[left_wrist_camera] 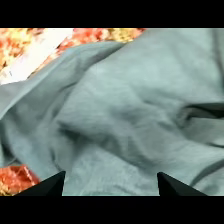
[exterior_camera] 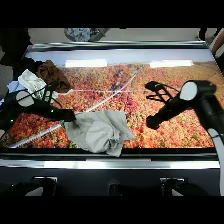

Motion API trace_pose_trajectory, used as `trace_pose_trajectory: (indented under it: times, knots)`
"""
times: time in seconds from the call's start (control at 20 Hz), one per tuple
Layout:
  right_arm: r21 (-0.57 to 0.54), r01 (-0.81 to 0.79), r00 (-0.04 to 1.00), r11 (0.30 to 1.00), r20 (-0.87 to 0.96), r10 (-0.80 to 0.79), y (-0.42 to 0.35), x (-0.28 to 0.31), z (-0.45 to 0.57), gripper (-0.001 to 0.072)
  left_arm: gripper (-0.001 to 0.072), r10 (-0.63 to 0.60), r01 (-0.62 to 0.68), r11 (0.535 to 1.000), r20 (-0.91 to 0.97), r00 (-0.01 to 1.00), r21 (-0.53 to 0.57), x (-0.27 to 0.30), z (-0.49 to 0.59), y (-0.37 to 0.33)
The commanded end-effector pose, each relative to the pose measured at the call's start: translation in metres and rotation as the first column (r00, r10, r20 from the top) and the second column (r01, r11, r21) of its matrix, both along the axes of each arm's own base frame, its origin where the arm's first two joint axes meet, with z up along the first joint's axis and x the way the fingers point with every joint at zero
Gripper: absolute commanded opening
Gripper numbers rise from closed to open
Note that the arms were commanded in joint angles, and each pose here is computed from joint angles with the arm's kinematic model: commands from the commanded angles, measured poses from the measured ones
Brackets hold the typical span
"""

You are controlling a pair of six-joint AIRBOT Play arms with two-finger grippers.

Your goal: Fold the shirts.

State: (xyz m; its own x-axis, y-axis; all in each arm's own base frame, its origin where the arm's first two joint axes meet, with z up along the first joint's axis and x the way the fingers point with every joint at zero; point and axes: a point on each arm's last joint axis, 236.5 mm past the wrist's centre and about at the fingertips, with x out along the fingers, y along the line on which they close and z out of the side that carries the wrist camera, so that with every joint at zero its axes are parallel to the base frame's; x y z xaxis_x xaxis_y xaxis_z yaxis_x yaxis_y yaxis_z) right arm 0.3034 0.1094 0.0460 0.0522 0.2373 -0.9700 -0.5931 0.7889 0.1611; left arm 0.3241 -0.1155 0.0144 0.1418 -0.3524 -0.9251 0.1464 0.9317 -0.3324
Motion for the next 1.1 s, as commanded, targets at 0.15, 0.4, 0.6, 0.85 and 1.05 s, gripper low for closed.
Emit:
trace_pose_trajectory:
  times: [0.15, 0.4, 0.6, 0.85, 1.05]
  knots:
    - [0.137, 0.016, 0.981, 0.990, -0.193, 0.011, 0.038, -0.004, -0.073, 0.0694, 0.0704, 0.127, -0.143, 0.988, -0.211, 0.969, -0.064, -0.046, -0.084, 0.025]
    - [0.203, 0.037, 0.957, 0.979, -0.290, 0.024, 0.057, -0.006, -0.102, 0.0695, 0.0592, 0.112, -0.133, 0.985, -0.184, 0.977, -0.107, -0.036, -0.105, 0.003]
    - [0.213, 0.035, 0.928, 0.976, -0.369, 0.047, 0.077, -0.015, -0.131, 0.0694, 0.0101, 0.100, -0.118, 0.988, -0.176, 0.979, -0.099, -0.033, -0.114, -0.005]
    - [0.203, -0.005, 0.938, 0.979, -0.338, 0.075, 0.099, -0.013, -0.149, 0.0049, 0.0041, 0.079, -0.089, 0.991, -0.101, 0.992, -0.096, -0.018, -0.095, -0.003]
    - [0.021, -0.091, 0.996, 0.996, -0.010, 0.091, 0.040, 0.058, -0.080, 0.0048, 0.0040, 0.025, -0.029, 1.000, 0.284, 0.958, 0.007, 0.053, 0.020, 0.021]
